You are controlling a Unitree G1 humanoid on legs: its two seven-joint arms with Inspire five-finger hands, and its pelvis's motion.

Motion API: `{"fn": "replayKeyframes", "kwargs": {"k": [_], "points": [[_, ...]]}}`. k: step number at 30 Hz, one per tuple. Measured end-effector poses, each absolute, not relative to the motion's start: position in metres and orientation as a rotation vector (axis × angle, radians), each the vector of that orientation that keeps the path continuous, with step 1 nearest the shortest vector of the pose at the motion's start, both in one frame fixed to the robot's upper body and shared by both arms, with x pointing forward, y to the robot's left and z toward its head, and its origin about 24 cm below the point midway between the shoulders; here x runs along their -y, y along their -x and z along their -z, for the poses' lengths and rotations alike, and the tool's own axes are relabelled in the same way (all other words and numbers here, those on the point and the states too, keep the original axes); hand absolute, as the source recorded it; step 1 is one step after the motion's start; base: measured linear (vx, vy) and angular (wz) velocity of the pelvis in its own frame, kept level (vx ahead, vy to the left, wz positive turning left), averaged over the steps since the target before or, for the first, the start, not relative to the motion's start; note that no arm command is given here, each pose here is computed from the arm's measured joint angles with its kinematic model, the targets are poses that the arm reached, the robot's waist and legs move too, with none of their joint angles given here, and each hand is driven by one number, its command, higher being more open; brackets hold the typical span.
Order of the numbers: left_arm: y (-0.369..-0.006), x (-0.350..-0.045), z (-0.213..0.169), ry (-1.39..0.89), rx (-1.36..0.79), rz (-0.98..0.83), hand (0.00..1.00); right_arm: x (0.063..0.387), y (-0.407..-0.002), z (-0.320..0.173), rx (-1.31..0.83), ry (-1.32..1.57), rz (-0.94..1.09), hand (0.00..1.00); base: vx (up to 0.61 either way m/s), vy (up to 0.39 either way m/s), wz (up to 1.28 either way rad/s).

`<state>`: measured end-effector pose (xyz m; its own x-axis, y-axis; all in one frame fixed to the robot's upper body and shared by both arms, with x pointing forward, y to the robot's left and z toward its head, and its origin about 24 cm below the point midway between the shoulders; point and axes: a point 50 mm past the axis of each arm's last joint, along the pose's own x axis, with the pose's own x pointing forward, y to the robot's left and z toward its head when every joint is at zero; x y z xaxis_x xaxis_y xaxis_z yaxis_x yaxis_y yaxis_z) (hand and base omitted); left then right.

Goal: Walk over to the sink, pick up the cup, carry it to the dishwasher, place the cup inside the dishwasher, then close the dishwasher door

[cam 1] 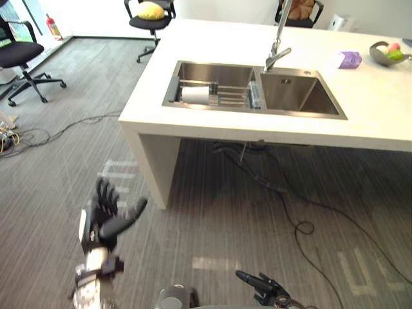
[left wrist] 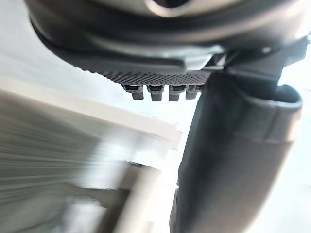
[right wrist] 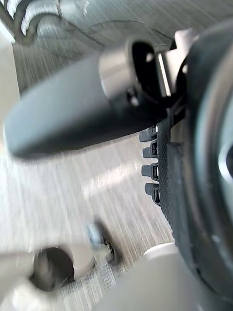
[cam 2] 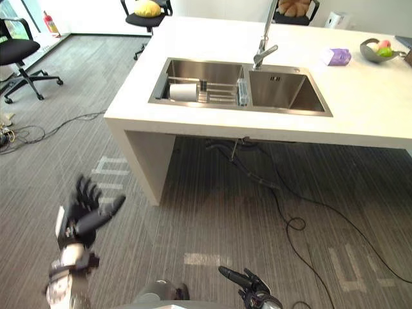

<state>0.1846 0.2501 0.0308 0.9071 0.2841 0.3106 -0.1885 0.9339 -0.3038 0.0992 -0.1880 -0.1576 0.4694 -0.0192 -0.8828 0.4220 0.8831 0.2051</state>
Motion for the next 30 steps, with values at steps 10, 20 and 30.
{"fn": "replayKeyframes", "kwargs": {"k": [10,20,30], "points": [[-0.247,-0.229,-0.063,0.113,0.344,-0.559,1.00,0.174,-0.134,0.145,-0.886,-0.395,0.215,1.00,0.28,-0.092,-0.08],[-0.243,-0.216,-0.071,-0.021,0.335,-0.521,1.00,0.199,-0.123,0.150,-0.986,-0.355,0.261,1.00,0.27,-0.201,-0.11],[-0.235,-0.216,-0.114,-0.381,0.548,-0.594,1.00,0.233,-0.063,0.162,-1.181,-0.289,0.392,1.00,0.29,0.034,0.00]]}}
